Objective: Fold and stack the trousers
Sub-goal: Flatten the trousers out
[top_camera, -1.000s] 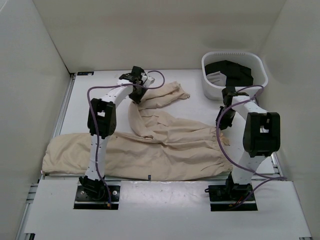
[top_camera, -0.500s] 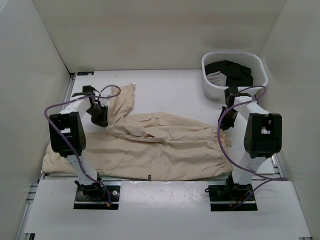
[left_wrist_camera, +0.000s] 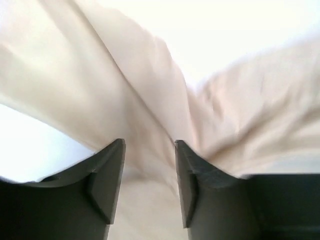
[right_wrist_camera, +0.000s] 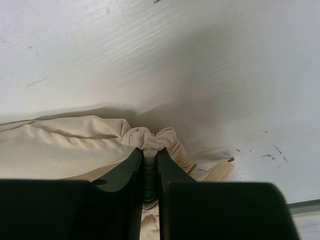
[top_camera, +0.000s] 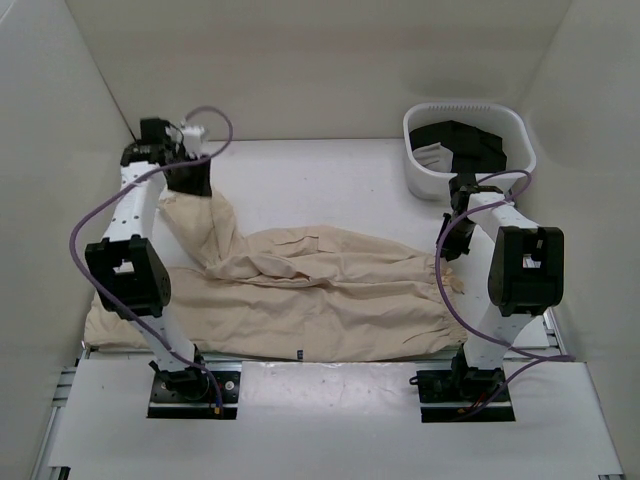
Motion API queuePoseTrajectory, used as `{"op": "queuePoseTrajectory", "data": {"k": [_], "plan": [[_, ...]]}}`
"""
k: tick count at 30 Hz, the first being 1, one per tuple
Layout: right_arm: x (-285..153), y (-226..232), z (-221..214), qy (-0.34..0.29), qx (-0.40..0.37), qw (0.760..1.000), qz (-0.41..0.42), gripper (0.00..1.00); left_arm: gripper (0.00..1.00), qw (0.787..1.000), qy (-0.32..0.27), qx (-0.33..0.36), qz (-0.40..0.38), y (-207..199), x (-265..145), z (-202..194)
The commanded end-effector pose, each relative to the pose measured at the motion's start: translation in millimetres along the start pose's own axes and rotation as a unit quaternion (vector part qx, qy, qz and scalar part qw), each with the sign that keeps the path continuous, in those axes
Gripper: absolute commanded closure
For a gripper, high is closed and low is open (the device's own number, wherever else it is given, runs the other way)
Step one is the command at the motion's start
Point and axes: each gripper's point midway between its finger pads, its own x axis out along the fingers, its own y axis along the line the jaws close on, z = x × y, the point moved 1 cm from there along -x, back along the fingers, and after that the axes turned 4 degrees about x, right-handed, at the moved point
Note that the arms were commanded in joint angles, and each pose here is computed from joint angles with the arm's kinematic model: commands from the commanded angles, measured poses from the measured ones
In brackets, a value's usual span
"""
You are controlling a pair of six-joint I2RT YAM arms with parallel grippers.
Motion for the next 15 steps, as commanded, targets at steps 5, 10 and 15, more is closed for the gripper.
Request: {"op": "queuePoseTrajectory", "data": {"k": [5, 10, 15], "plan": [[-10.9, 3.8, 12.3, -0.016, -0.017, 1.0, 0.007, 1.0, 0.39, 0.995, -0.085, -0.016, 0.044, 45.5, 9.6, 112.4], [-8.3, 6.2, 10.1, -0.012, -0.021, 1.0, 0.005, 1.0, 0.3, 0.994, -0.065, -0.057, 0.059, 69.6, 79.4, 122.7], [-5.0, 7.3, 2.3, -0.002, -0.026, 1.0, 0.006, 1.0, 0.26, 0.992, -0.066, -0.048, 0.098, 82.7, 110.8, 131.4]]}}
